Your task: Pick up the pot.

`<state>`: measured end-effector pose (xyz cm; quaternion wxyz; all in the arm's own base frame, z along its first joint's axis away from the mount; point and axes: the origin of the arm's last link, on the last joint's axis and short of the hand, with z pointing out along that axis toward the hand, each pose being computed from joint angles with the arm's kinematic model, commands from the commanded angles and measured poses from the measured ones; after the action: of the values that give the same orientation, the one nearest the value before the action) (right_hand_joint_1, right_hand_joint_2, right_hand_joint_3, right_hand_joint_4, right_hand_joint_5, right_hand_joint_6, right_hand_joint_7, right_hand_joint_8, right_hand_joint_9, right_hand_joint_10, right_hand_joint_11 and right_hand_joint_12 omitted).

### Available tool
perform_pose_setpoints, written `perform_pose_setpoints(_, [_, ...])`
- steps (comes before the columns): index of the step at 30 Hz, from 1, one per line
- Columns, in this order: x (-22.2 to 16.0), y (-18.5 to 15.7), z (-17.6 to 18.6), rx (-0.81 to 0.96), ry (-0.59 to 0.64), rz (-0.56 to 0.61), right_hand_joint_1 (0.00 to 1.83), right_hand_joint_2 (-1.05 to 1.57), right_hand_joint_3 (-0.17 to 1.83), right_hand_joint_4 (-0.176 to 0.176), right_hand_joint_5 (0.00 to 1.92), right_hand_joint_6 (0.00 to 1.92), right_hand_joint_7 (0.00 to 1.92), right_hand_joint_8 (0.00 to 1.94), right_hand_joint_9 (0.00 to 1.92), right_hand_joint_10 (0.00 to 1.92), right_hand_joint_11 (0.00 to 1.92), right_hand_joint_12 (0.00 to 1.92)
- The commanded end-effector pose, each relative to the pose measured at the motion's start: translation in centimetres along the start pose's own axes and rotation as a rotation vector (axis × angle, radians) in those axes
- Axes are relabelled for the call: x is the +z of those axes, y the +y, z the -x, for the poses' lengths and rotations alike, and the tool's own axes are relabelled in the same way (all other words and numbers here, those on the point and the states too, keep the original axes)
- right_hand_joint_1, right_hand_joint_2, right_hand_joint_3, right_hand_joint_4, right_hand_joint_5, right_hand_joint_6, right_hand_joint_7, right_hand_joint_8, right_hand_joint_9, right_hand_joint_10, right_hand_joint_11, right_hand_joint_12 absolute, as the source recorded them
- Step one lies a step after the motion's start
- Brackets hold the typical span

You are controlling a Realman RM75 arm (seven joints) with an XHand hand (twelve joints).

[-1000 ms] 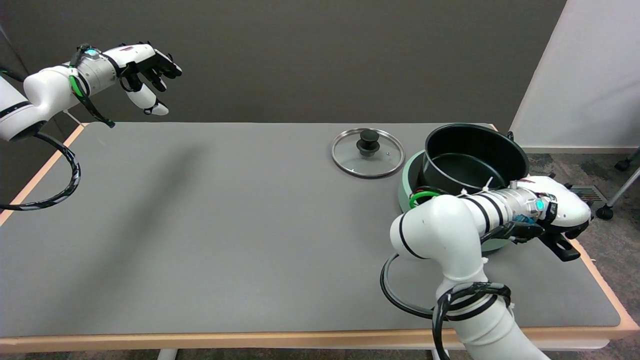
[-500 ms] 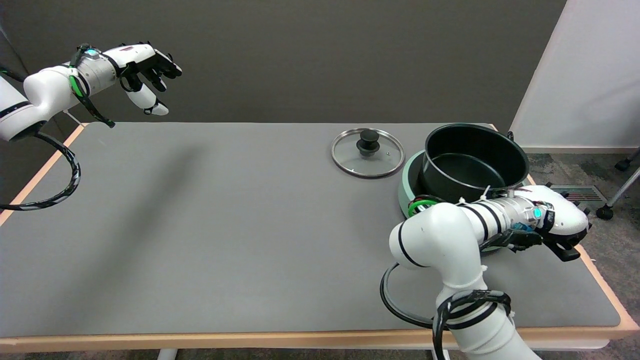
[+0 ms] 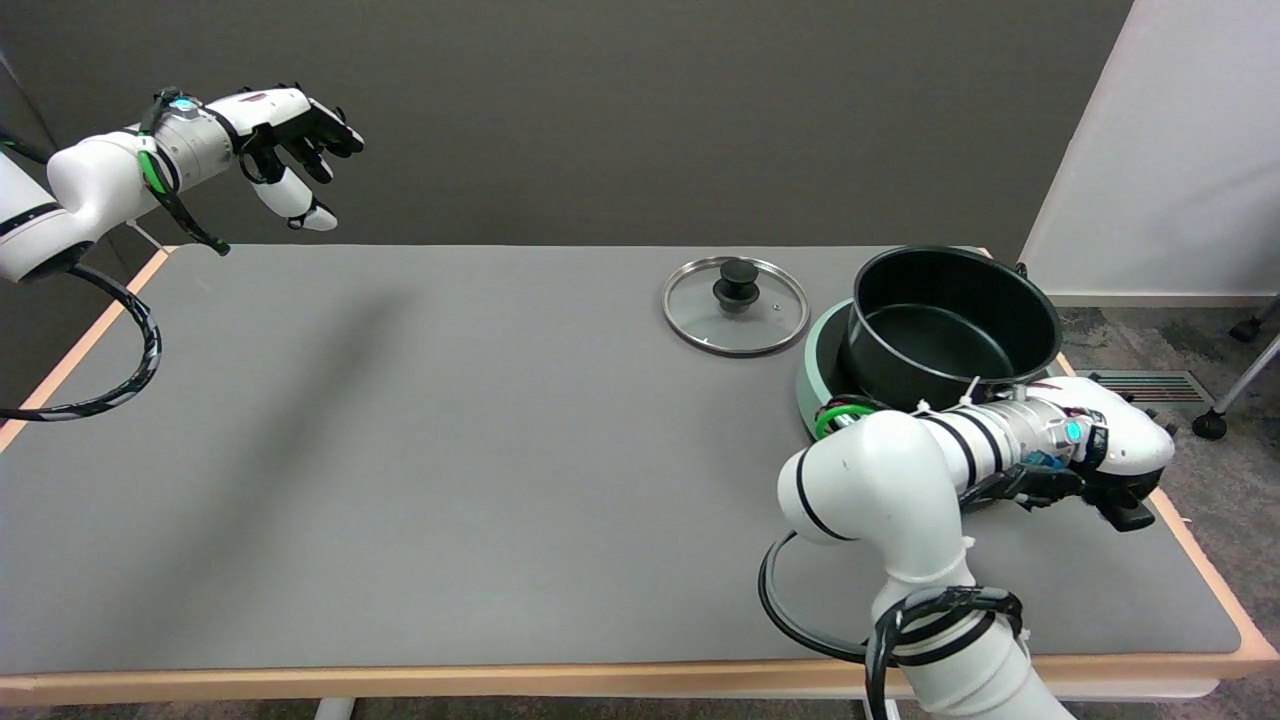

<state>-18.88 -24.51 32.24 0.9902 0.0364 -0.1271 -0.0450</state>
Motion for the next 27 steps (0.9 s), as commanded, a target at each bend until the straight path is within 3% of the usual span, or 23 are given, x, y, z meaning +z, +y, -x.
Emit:
perform_pose_setpoints(1, [-0.19,-0.15,-0.34,0.004,0.008,-0.011,1.25,-0.17,1.13,-0.003,1.11,1.11,1.11,1.11,1.11,1.11,1.11,1.11])
perform_pose_setpoints(5, [-0.14,-0.16,-0.53,0.010,0.013,-0.012,1.27,-0.09,0.96,-0.022,1.18,1.18,1.18,1.18,1.18,1.18,1.18,1.18])
perform_pose_setpoints(9, [-0.10,-0.22,-0.81,0.019,0.018,-0.019,1.26,0.01,0.91,-0.046,1.27,1.27,1.27,1.27,1.27,1.27,1.27,1.27])
perform_pose_setpoints(13, [-0.14,-0.34,-1.04,0.025,0.025,-0.026,1.26,0.27,0.67,-0.105,1.55,1.55,1.55,1.55,1.55,1.55,1.55,1.55])
perform_pose_setpoints(15, [-0.17,-0.40,-1.17,0.030,0.025,-0.027,1.24,0.43,0.56,-0.055,1.78,1.78,1.78,1.78,1.78,1.78,1.78,1.78])
perform_pose_setpoints(18, [-0.19,-0.40,-1.22,0.032,0.025,-0.028,1.21,0.50,0.57,-0.017,1.91,1.91,1.91,1.91,1.91,1.91,1.91,1.91])
perform_pose_setpoints(27, [-0.25,-0.40,-1.06,0.025,0.022,-0.033,1.26,0.26,0.68,-0.020,1.92,1.92,1.92,1.92,1.92,1.92,1.92,1.92])
